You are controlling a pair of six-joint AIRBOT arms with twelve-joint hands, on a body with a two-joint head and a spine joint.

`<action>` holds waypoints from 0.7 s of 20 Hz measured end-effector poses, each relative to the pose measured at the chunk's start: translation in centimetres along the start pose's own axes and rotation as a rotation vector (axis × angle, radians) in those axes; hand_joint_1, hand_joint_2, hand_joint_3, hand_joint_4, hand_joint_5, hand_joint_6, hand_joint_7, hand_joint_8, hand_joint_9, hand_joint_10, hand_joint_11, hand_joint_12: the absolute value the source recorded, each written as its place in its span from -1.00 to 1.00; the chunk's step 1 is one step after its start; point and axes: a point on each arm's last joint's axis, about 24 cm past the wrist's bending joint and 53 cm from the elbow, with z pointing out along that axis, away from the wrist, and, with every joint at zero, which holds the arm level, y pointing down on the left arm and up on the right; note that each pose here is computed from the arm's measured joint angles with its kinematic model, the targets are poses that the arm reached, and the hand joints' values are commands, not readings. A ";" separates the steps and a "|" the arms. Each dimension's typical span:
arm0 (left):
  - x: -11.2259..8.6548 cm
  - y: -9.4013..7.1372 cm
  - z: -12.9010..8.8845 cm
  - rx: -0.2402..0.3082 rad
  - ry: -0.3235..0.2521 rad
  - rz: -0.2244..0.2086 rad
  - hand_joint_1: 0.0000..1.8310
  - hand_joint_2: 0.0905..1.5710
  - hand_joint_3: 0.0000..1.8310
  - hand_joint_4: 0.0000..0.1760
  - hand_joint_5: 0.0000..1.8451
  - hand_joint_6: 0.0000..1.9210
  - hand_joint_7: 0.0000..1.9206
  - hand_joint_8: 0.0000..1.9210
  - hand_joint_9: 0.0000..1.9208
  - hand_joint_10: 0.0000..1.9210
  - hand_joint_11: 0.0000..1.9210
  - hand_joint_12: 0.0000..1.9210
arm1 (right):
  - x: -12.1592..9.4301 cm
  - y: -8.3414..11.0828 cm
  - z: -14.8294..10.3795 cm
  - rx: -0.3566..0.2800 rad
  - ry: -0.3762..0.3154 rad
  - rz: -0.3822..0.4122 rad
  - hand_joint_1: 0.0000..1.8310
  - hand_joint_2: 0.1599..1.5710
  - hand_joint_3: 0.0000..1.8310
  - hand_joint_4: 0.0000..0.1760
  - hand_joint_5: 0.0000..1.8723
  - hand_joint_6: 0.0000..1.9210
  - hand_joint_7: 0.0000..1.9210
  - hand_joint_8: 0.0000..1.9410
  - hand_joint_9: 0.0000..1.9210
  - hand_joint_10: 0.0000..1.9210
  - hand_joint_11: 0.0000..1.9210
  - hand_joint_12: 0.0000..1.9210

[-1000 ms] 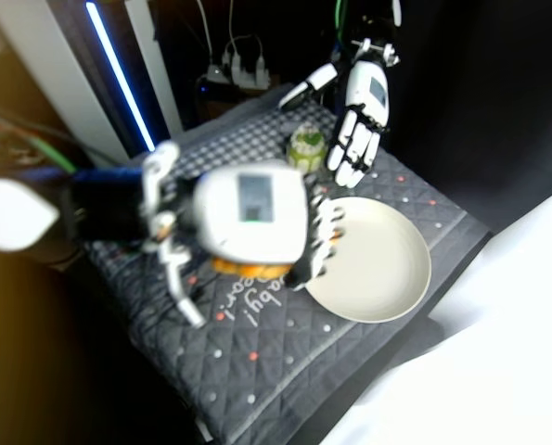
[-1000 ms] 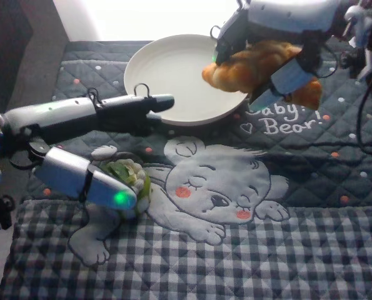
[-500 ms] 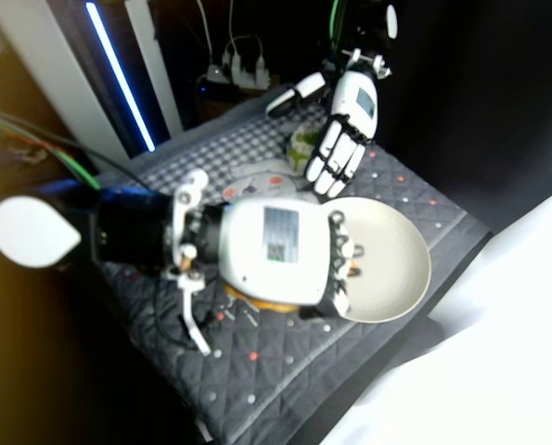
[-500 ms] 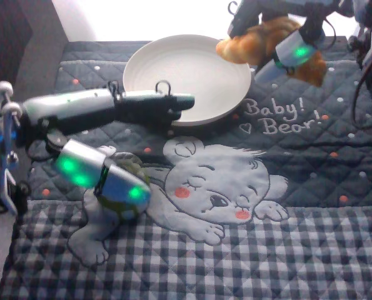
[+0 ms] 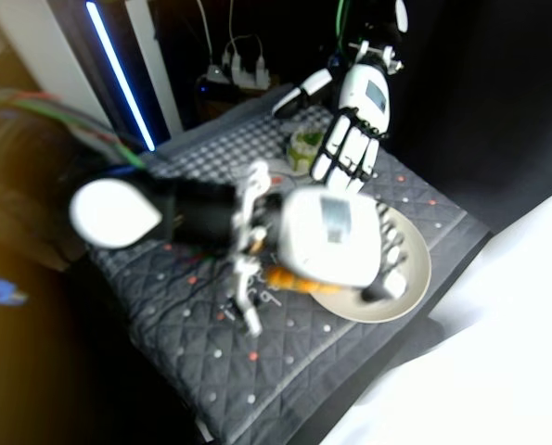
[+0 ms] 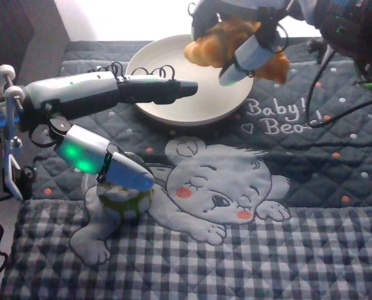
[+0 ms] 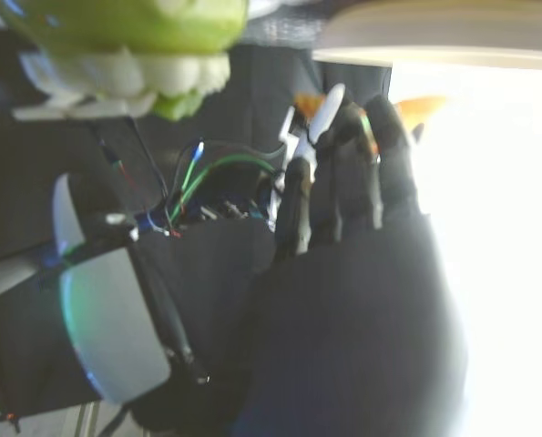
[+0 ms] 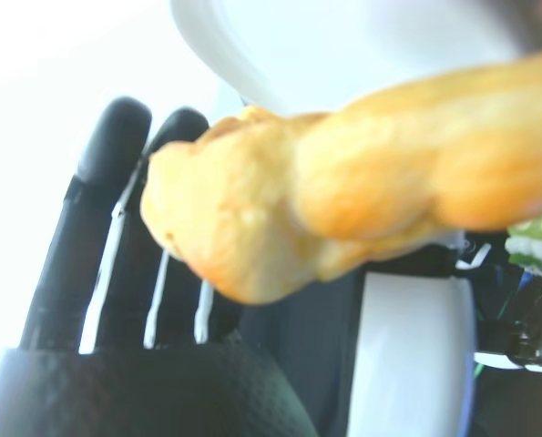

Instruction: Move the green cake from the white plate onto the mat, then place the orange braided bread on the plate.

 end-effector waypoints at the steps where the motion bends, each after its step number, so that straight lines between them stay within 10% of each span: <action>1: -0.1 -0.1 0.0 0.005 -0.001 0.000 -0.25 -0.04 -0.99 -0.09 -0.90 -1.00 -0.84 -1.00 -0.76 -1.00 -1.00 -0.54 | 0.2 -0.2 0.4 0.009 0.001 -0.001 0.35 0.47 -1.00 -1.00 -0.06 0.07 -0.20 0.45 -0.29 0.25 -0.37 0.65; 2: -0.1 -0.3 0.1 0.010 -0.001 0.001 -0.25 -0.03 -1.00 -0.10 -0.89 -1.00 -0.83 -1.00 -0.75 -1.00 -0.96 -0.59 | 0.3 -0.4 0.6 0.016 0.001 -0.001 0.56 0.45 -1.00 -1.00 -0.28 -0.56 -0.25 0.31 -0.16 0.44 -0.39 0.55; 4: -0.5 -0.9 0.2 0.029 -0.009 0.002 -0.24 -0.10 -1.00 0.28 -0.86 -1.00 -0.78 -1.00 -0.72 -0.99 -0.88 -0.63 | 0.5 -0.6 1.1 0.028 0.003 -0.002 0.60 0.45 -0.99 -1.00 -0.26 -0.92 -0.27 0.30 -0.16 0.53 -0.40 0.51; 5: -0.7 -1.3 0.3 0.041 -0.015 0.000 -0.22 -0.12 -1.00 0.46 -0.85 -0.99 -0.78 -1.00 -0.72 -1.00 -0.89 -0.64 | 0.8 -0.4 1.5 0.027 0.005 0.000 0.35 0.56 -1.00 -1.00 -0.35 0.19 -0.19 0.45 -0.36 0.34 -0.54 0.72; 6: -0.7 -1.4 0.3 0.046 -0.015 0.002 -0.21 -0.13 -1.00 0.56 -0.85 -0.99 -0.78 -1.00 -0.72 -1.00 -0.89 -0.64 | 1.0 -0.2 1.7 0.024 0.006 0.005 0.38 0.77 -0.96 -1.00 -0.61 -0.34 -0.64 -0.22 -0.84 0.15 -0.91 0.70; 7: -0.8 -1.6 0.4 0.053 -0.016 0.002 -0.20 -0.11 -1.00 0.20 -0.85 -0.99 -0.78 -1.00 -0.74 -1.00 -0.90 -0.64 | 1.3 0.1 2.0 0.021 0.010 0.006 0.35 0.77 -0.99 -1.00 -0.54 0.50 -0.57 0.60 -0.59 0.83 -0.73 0.94; 8: -0.7 -1.8 0.4 0.058 -0.014 0.001 -0.20 -0.12 -1.00 0.28 -0.84 -0.99 -0.78 -1.00 -0.74 -1.00 -0.88 -0.64 | 1.4 0.3 2.1 0.016 0.011 0.008 0.41 0.66 -1.00 -1.00 -0.53 0.58 -0.38 0.60 -0.34 0.75 -0.38 0.80; 10: -0.6 -1.9 0.4 0.064 -0.013 0.001 -0.18 -0.14 -1.00 0.40 -0.85 -1.00 -0.78 -1.00 -0.73 -0.99 -0.87 -0.63 | 1.3 0.7 2.2 0.005 0.006 0.013 0.28 0.62 -1.00 -1.00 -0.42 0.55 -0.24 0.56 -0.38 0.38 -0.73 0.73; 12: -0.6 -1.9 0.4 0.064 -0.013 0.000 -0.16 -0.14 -1.00 0.28 -0.83 -0.99 -0.76 -0.99 -0.71 -0.99 -0.84 -0.61 | 1.3 0.5 2.2 0.010 0.007 0.012 0.31 0.56 -1.00 -1.00 -0.29 0.27 -0.19 0.59 -0.31 0.46 -0.45 0.95; 14: -0.6 -1.9 0.4 0.064 -0.013 -0.002 -0.18 -0.14 -1.00 0.42 -0.84 -1.00 -0.76 -1.00 -0.72 -0.99 -0.86 -0.62 | 1.2 0.3 2.1 0.015 0.006 0.012 0.29 0.61 -1.00 -1.00 -0.33 0.48 -0.30 0.62 -0.28 0.77 -0.25 1.00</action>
